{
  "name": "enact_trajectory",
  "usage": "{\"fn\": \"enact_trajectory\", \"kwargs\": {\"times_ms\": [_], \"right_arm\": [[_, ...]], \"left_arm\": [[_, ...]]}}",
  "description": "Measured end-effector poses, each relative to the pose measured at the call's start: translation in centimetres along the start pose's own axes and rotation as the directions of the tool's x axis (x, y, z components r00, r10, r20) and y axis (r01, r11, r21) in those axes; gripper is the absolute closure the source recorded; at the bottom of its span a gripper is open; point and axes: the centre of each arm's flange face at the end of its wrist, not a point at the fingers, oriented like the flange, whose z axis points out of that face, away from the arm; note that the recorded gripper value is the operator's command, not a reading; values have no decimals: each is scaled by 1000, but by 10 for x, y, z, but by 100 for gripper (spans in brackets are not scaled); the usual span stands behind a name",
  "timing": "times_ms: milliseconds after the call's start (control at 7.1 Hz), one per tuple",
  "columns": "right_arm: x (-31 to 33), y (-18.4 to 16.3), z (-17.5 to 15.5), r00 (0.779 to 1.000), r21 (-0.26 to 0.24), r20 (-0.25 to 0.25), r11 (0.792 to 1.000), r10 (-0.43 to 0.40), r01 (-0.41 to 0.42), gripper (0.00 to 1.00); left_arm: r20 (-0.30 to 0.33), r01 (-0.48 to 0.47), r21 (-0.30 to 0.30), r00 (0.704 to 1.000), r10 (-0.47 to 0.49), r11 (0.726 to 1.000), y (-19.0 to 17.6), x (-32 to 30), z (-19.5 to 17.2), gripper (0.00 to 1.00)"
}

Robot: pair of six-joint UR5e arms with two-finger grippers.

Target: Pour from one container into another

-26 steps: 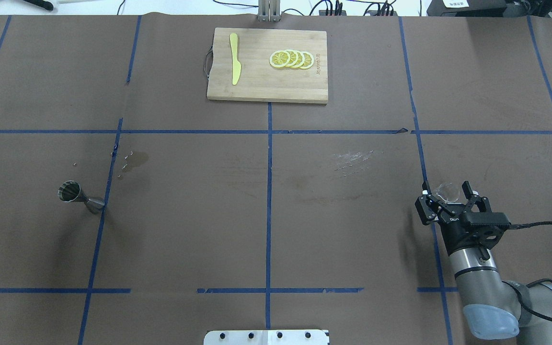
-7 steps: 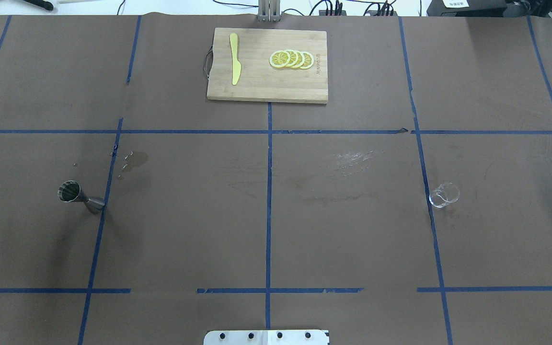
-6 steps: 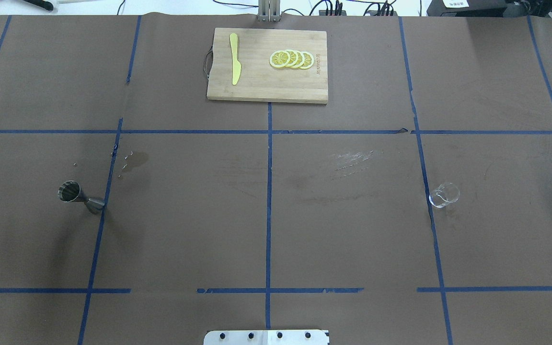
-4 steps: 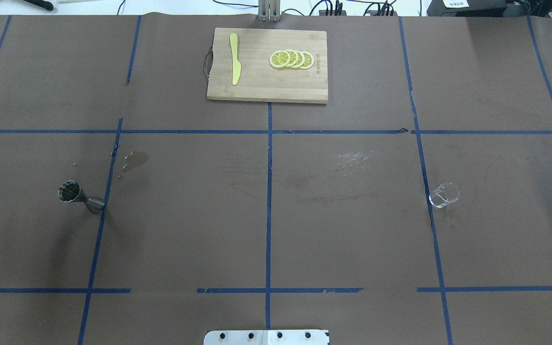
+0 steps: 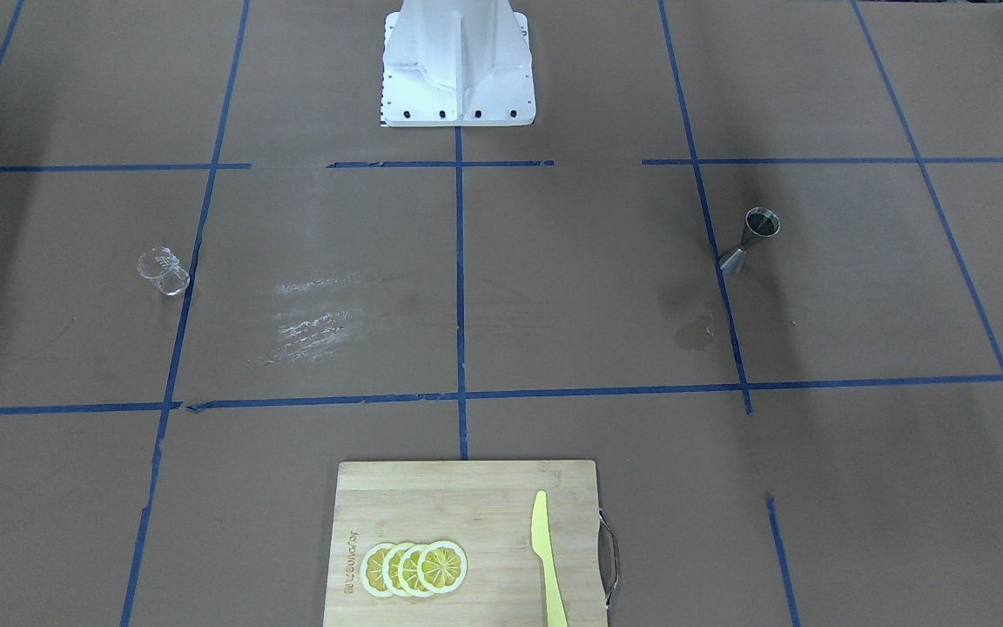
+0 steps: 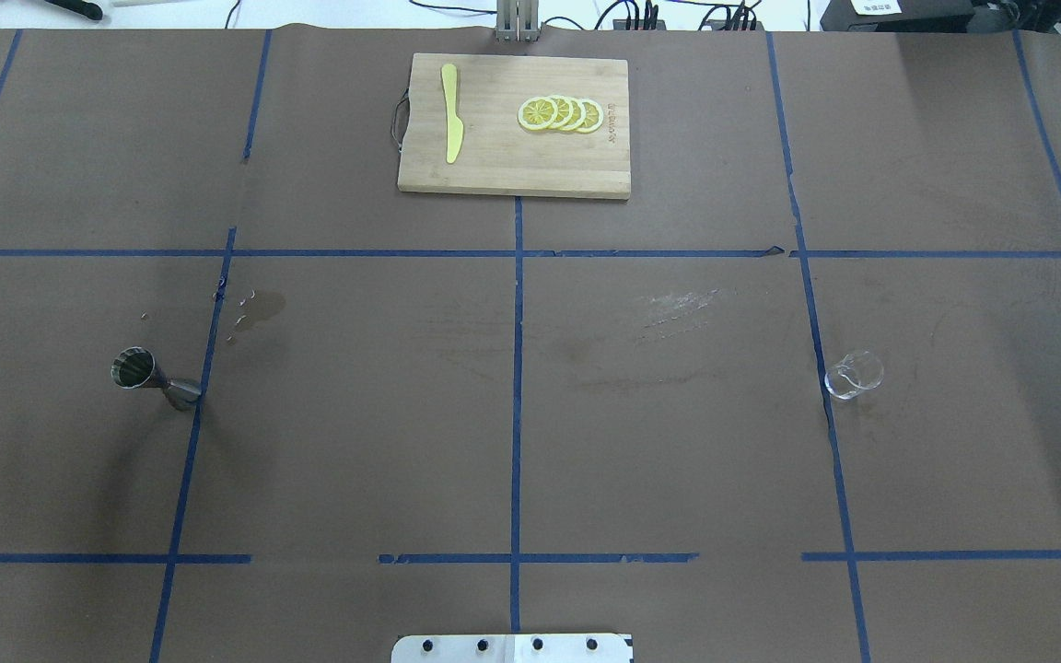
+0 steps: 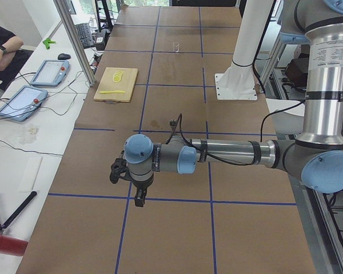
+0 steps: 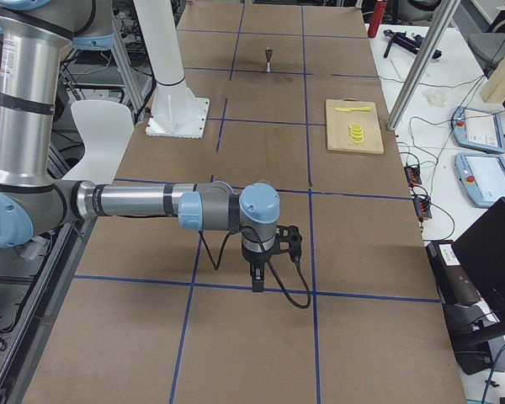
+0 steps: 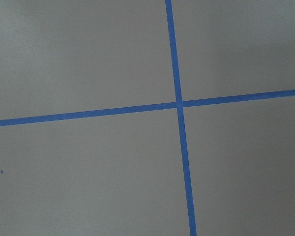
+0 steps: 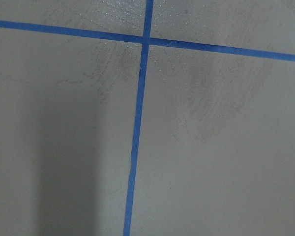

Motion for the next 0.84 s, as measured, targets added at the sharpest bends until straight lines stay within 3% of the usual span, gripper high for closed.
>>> {"fn": "enact_trajectory", "kwargs": {"times_ms": [845], "right_arm": [[0,-1,0,1000,-1,1,1000,-9,9,0]], "left_arm": [[-1,-6,-7,1000,6,1000,0,2,3,0]]}}
